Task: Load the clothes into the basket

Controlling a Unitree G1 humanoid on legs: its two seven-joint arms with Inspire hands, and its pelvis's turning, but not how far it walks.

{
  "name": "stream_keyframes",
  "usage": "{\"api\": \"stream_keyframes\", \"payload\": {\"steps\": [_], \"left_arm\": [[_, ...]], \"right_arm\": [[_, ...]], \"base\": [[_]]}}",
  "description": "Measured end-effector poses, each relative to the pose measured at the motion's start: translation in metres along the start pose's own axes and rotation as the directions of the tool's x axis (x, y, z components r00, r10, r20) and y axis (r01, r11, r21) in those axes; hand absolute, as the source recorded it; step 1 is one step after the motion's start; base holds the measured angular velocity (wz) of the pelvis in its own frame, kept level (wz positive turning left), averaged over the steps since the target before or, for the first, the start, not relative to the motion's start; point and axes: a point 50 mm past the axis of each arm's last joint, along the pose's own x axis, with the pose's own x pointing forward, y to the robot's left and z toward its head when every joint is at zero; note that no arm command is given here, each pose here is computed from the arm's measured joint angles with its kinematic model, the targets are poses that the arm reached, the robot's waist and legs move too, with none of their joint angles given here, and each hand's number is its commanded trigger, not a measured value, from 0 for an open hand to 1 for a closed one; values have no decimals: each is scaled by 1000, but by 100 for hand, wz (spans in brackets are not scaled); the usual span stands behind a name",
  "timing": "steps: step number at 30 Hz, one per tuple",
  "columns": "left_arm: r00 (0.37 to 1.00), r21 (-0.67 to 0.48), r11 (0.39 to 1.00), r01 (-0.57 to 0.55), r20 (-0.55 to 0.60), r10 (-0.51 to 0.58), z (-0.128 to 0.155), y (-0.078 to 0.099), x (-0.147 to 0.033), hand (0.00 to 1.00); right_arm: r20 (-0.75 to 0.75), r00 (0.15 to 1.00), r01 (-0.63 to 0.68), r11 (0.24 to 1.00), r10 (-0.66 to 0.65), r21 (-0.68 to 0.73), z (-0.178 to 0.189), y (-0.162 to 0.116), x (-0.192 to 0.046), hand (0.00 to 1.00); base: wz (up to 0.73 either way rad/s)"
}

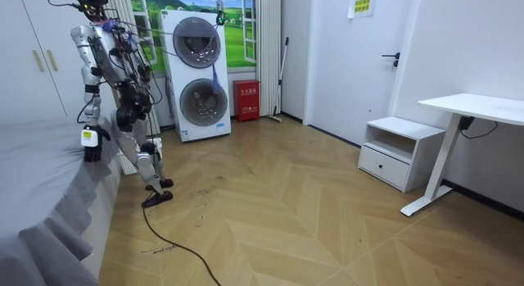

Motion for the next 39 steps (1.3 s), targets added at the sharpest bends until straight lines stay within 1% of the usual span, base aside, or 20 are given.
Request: {"api": "stream_keyframes", "payload": {"steps": [2,4,10,15,17,24,27,28,29,30,39], "left_arm": [[1000,-4,1000,3,10,-3,4,-1,1,0],[999,17,1000,14,30,-14,10,-5,1,0],[997,21,999,25,78,-27,20,-9,2,0],[992,33,999,36,118,-40,31,-13,3,0],[992,40,999,34,121,-39,31,-13,3,0],[989,77,995,55,136,-65,32,-19,2,0],[987,84,995,58,142,-70,34,-20,2,0],[987,88,994,57,146,-70,35,-20,2,0],[987,88,994,57,147,-70,36,-21,2,0],[986,88,994,57,151,-69,37,-21,3,0],[976,78,996,39,212,-55,48,-23,1,0]], "right_arm": [[22,1000,17,999,-17,29,7,2,3,100],[31,999,36,996,-39,76,12,7,8,100],[1,998,69,994,-69,84,17,26,19,100],[-32,992,121,990,-119,72,16,17,23,100],[-39,991,128,988,-125,83,16,18,24,100],[-14,987,158,977,-158,146,22,14,25,100],[-12,985,169,974,-170,150,23,14,25,100],[-12,985,174,973,-174,149,23,14,25,84],[-11,984,175,973,-176,150,24,14,25,44],[-8,984,175,973,-176,151,25,15,26,0],[15,979,199,965,-205,168,36,15,29,0]], "base": [[-7],[-9],[3],[12],[18],[7],[7],[10],[9],[5],[4]]}}
